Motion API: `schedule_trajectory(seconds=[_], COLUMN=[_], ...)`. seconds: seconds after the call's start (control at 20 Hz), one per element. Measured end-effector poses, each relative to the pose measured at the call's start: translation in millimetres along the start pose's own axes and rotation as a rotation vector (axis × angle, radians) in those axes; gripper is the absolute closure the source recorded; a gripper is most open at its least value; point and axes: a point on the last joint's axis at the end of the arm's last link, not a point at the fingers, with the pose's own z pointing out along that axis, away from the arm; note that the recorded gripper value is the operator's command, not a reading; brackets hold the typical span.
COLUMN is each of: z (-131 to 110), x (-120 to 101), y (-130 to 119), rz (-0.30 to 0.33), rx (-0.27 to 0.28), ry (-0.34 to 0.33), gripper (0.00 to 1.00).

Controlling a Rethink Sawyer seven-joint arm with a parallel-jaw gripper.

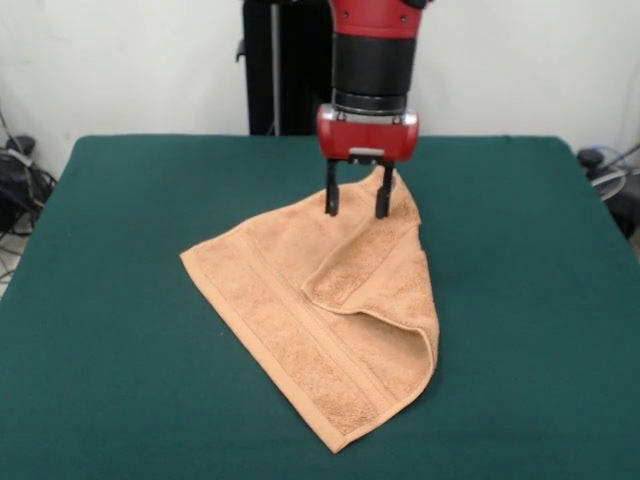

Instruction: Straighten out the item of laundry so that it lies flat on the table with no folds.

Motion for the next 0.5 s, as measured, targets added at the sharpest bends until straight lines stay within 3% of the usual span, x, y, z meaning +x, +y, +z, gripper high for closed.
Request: schedule_trajectory(seconds=[0.5], z=[8.5], x=[6.1], y=[-5.1], rz=[0.022], rx=[-0.012], ry=[0.019], gripper=[0.0])
